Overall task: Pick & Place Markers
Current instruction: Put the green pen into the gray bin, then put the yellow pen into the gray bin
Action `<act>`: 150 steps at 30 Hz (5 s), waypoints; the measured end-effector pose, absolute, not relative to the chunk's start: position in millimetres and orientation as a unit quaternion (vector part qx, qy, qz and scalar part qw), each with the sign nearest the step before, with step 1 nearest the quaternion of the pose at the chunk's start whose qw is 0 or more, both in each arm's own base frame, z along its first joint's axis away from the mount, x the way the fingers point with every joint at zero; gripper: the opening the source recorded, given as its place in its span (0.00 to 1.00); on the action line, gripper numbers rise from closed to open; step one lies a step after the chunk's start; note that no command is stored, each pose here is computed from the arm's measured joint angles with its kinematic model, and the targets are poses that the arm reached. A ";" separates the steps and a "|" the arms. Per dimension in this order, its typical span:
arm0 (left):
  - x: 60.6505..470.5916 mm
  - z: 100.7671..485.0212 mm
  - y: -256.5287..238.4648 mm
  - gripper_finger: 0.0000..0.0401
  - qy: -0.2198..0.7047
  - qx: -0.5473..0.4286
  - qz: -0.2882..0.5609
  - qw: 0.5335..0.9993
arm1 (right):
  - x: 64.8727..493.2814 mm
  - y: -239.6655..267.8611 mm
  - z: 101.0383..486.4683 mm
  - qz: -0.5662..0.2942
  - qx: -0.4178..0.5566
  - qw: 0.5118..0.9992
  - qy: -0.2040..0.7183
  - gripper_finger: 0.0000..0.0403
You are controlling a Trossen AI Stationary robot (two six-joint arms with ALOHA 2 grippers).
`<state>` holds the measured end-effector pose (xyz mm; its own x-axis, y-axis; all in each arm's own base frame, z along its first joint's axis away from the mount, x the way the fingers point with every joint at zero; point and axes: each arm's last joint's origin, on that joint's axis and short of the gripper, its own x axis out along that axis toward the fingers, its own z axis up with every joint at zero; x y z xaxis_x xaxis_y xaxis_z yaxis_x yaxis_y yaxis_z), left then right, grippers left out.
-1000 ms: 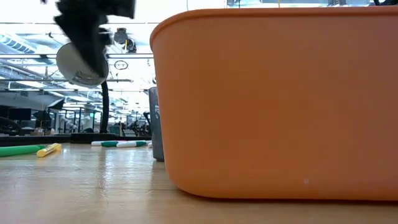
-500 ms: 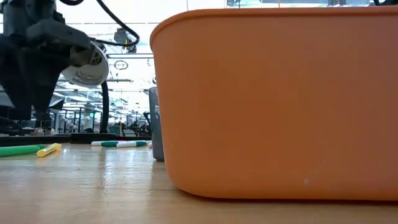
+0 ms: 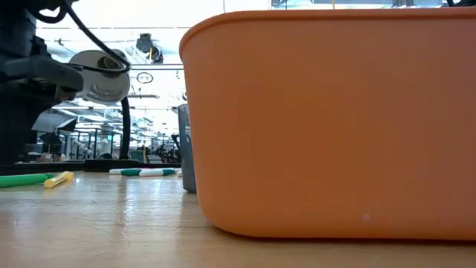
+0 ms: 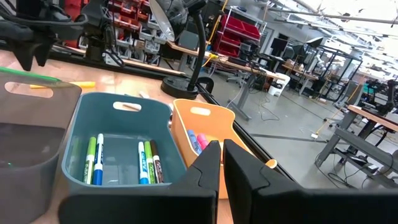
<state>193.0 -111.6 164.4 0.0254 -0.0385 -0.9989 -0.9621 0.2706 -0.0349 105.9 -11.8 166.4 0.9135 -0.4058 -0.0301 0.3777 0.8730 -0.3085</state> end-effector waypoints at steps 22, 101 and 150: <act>209.0 129.9 -122.3 0.58 0.596 -0.405 0.401 0.566 | 105.9 -11.9 166.3 -0.203 -0.150 0.967 0.047 0.03; 409.5 234.7 -59.6 0.08 0.526 -0.041 -0.015 0.850 | 105.9 -11.8 166.4 -0.203 -0.150 0.967 0.047 0.03; 282.9 212.0 -42.9 0.40 0.681 -0.186 0.275 0.653 | 105.9 -11.8 166.3 -0.203 -0.150 0.967 0.047 0.03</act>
<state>282.9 -42.9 212.0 -0.0783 0.1053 -0.9913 -0.6124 0.7796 0.1312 105.9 -11.8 166.3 0.9135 -0.4057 -0.0302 0.3775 0.8731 -0.3085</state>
